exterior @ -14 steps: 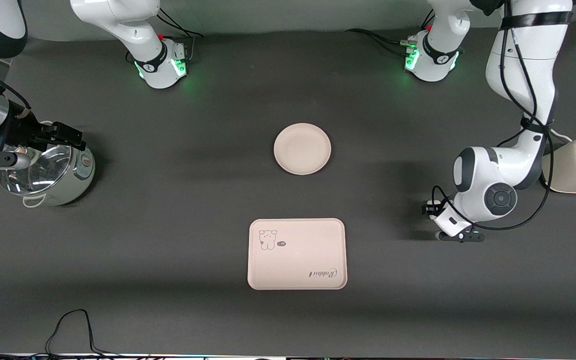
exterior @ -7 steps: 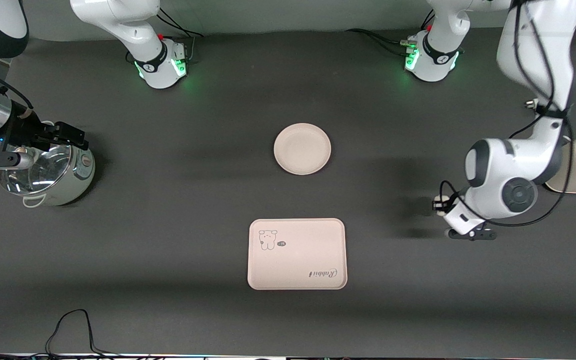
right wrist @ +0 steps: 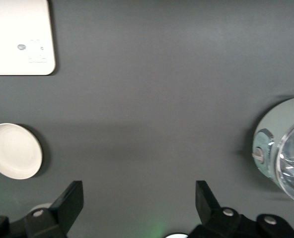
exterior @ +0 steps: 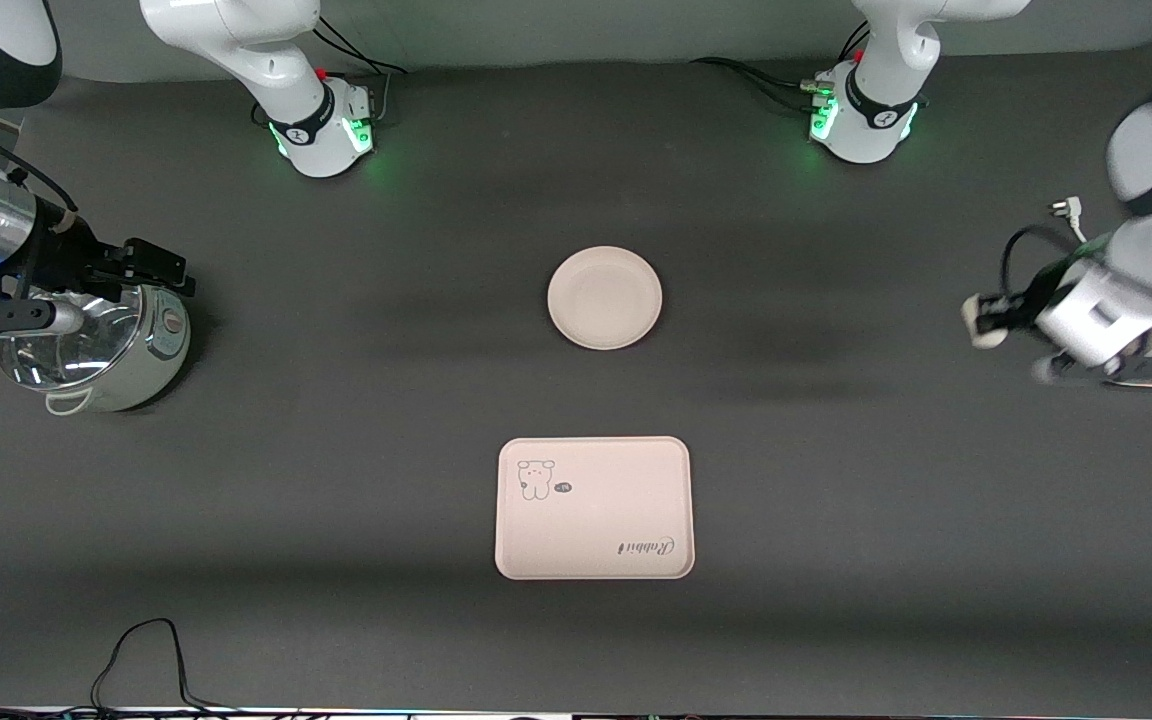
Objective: Place bun in plate and plate on tray
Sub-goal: 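Carry the bun with the left gripper and lower it onto the plate, then release the bun on the plate while the right gripper reaches the plate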
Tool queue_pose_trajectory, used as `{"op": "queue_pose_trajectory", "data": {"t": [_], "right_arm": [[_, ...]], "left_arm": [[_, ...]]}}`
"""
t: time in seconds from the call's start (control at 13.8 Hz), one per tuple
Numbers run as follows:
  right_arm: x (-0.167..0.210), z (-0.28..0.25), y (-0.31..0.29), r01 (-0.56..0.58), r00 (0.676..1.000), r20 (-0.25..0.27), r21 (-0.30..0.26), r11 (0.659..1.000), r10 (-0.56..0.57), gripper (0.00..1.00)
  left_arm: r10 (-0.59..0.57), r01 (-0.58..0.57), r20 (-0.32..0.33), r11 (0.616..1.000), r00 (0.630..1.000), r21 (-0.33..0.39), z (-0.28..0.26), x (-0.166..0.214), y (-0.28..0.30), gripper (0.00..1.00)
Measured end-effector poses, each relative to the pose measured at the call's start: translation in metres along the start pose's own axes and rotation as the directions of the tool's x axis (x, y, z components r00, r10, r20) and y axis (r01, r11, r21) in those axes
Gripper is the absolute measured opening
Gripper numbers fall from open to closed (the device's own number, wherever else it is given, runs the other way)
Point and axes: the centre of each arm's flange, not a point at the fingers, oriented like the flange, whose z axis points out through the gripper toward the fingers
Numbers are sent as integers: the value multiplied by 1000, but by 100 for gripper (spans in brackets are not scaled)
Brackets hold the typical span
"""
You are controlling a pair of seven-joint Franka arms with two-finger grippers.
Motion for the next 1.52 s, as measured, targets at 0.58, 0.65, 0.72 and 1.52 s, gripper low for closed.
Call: {"op": "queue_pose_trajectory", "data": {"t": [0.58,0.65,0.72,1.52], "right_arm": [[12,49,-31,58,998,-18,112,992,-57,100],[12,58,-42,75,997,-19,111,991,-73,100],[12,66,-52,90,996,-20,109,990,-89,100],[16,128,-122,160,987,-26,158,974,-158,100]], "left_arm": [[-70,71,-27,997,997,37,-8,-39,145,21],[-100,102,-42,994,994,37,13,-39,191,21],[-135,136,-54,990,989,27,39,-40,236,22],[-294,294,2,955,956,35,304,-79,436,26]]}}
